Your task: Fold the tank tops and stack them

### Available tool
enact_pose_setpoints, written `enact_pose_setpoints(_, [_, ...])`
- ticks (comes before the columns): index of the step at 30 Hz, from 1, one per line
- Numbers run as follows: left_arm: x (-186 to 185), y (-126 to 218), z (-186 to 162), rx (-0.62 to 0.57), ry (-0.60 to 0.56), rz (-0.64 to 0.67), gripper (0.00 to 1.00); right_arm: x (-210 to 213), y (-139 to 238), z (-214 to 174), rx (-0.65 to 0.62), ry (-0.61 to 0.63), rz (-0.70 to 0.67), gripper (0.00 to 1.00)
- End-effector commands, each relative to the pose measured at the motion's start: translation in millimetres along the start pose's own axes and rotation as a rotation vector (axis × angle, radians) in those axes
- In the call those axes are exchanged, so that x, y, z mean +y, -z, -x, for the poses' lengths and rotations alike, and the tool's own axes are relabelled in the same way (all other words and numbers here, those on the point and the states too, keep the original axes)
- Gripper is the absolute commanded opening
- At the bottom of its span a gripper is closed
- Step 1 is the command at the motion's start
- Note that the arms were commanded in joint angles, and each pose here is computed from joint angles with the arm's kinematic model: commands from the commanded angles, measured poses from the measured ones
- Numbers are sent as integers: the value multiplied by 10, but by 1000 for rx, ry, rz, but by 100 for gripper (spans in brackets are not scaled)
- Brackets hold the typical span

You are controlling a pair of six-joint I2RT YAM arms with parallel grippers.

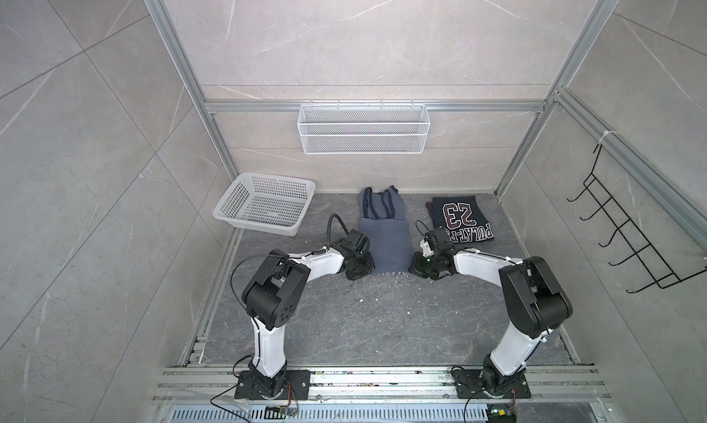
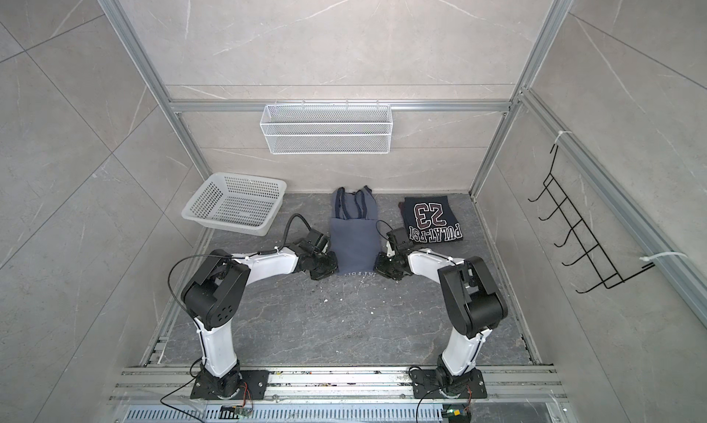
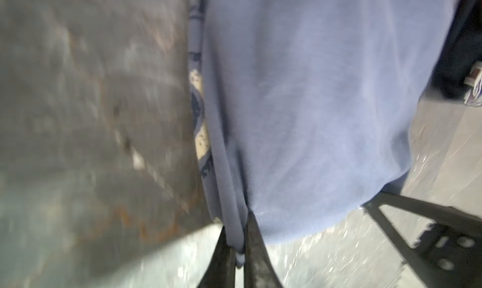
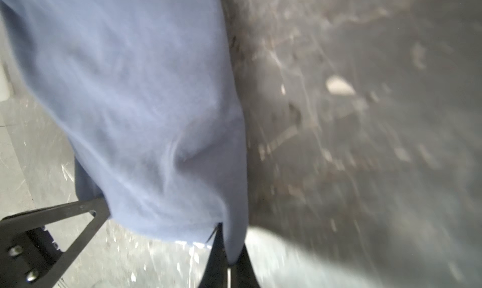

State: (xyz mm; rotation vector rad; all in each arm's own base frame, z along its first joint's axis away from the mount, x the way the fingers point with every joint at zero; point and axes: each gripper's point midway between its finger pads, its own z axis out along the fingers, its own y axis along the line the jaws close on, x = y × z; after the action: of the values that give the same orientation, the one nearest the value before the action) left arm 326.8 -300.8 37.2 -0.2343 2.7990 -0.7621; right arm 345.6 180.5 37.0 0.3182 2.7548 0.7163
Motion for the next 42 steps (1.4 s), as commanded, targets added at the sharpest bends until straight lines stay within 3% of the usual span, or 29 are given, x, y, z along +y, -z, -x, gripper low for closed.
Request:
enact_pose_setpoints(1, [-118, 364, -53, -85, -9, -10, 0, -54, 255, -167, -14, 27, -32, 0])
enact_pose_setpoints(7, [-168, 805, -474, -156, 1, -39, 0, 31, 710, -564, -14, 75, -10, 0])
enact_pose_setpoints(11, [-316, 1192, -660, -203, 18, -86, 0, 237, 1119, -627, -57, 110, 26, 0])
enact_pose_setpoints(16, [-473, 1708, -481, -315, 42, -124, 0, 598, 1534, -374, -130, 140, 71, 0])
enact_pose_setpoints(19, [-540, 1846, -269, -353, 51, -122, 0, 823, 1599, -137, -159, 164, 84, 0])
enact_pose_setpoints(30, [-546, 1630, 792, -362, 200, -177, 0, 1292, 1064, 716, -193, 208, 57, 0])
enact_pose_setpoints(42, [-593, 1040, 1581, -317, 237, -184, 0, 1057, 557, 1364, -226, 141, -36, 0])
